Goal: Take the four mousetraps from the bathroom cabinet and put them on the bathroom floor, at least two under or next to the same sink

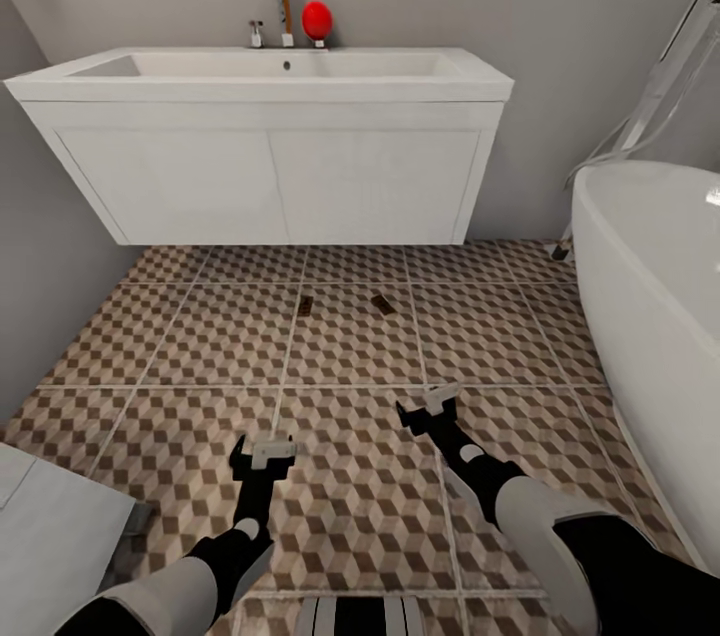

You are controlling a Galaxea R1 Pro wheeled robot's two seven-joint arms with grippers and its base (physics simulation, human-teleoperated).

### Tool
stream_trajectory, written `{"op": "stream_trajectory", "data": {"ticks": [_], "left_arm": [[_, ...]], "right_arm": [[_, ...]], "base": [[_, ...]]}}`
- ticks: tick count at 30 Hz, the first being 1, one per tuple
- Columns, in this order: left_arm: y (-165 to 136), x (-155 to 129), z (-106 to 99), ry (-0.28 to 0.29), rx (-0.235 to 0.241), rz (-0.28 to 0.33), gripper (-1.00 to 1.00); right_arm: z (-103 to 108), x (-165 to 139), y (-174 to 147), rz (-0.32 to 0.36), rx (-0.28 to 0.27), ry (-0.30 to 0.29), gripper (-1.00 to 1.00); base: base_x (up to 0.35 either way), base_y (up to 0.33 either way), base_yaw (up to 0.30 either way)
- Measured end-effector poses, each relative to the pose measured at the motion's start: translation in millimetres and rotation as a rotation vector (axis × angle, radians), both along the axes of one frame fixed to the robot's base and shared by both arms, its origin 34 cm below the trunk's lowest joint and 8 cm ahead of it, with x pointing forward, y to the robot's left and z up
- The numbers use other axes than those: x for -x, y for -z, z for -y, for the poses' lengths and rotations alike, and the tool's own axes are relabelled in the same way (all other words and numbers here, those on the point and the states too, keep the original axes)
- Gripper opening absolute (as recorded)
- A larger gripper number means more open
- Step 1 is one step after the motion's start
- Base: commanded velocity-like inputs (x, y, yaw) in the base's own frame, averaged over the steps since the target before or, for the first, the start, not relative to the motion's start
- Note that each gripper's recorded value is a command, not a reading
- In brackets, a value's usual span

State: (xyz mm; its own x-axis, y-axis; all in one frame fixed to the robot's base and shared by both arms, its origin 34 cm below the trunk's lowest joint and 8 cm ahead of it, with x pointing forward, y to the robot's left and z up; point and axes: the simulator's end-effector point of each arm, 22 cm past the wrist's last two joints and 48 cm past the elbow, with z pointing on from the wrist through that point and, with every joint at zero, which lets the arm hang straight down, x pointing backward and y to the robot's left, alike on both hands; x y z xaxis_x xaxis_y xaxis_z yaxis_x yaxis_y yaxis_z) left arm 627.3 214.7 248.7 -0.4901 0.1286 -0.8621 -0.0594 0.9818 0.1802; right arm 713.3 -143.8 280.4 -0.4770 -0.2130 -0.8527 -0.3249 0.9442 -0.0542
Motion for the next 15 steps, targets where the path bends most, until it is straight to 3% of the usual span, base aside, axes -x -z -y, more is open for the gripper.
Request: {"op": "stream_trajectory", "data": {"ticks": [15], "left_arm": [[-20,18,-39,-0.017,-0.047,0.02,1.0]], "right_arm": [[10,27,-8,-0.022,0.009,0.005,1.0]], "base": [[0.0,0.0,0.0]]}}
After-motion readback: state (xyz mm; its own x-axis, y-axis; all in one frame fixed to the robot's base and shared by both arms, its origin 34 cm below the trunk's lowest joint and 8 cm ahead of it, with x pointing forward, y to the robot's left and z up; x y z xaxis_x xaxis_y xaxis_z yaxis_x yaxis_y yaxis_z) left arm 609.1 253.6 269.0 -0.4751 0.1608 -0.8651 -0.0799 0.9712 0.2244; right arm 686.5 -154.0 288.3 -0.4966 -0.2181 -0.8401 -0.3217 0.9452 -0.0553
